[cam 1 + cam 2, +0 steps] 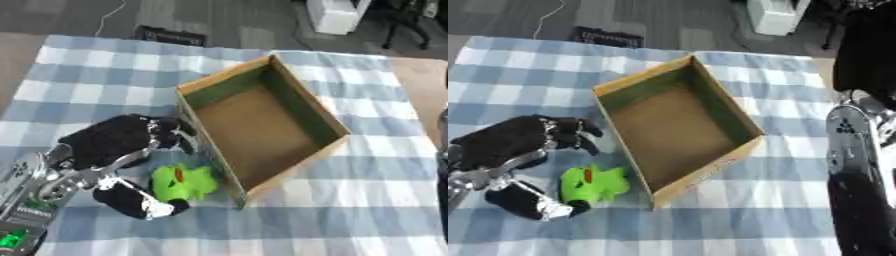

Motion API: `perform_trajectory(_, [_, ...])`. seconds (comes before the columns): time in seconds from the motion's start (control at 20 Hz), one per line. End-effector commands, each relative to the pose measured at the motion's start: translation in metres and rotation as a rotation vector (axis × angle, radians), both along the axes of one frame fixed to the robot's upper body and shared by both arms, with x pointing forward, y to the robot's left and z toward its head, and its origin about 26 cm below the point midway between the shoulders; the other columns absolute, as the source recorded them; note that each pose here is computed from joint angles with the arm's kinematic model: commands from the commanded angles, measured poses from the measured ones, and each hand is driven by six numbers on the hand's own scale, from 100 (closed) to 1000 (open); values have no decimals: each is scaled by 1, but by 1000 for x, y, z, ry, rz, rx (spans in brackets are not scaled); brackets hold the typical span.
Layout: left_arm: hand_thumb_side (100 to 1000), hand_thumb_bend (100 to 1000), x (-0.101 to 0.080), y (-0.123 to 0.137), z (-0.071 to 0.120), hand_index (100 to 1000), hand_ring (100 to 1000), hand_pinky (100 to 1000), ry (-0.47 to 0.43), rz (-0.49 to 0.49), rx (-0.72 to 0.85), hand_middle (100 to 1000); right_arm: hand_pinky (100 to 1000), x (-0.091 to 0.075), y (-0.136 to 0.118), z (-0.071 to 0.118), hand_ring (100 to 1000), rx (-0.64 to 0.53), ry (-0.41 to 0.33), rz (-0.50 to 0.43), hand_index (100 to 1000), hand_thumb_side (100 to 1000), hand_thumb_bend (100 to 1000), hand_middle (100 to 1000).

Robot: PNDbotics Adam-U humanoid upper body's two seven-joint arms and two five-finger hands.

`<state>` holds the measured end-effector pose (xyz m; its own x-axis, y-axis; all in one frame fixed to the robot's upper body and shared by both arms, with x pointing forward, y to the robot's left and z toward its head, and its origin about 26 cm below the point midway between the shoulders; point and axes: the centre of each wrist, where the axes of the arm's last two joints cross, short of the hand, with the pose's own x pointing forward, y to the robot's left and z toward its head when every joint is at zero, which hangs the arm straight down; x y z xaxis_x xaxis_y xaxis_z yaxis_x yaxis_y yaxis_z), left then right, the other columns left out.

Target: Pick up objects on the table and place them in the box.

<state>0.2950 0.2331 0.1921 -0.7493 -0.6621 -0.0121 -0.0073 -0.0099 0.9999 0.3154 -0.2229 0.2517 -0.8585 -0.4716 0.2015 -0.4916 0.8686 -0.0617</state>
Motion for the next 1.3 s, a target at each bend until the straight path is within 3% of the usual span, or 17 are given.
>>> perform_trajectory(0.05, [535, 453, 2, 2, 6, 768, 627, 572, -11, 7, 1, 810, 551, -3, 1, 10, 521, -1, -36, 11, 615, 744, 100, 502])
perform_trajectory(0.9, [546, 453, 12, 3, -13, 777, 632, 586, 72, 58, 45, 814, 552, -3, 2, 11, 520, 7, -40, 16, 614, 743, 100, 502])
perform_trajectory(1.3, [548, 447, 11, -1, -21, 786, 614, 528, 152, 50, 76, 816, 551, -3, 2, 12, 520, 7, -41, 17, 614, 743, 100, 502])
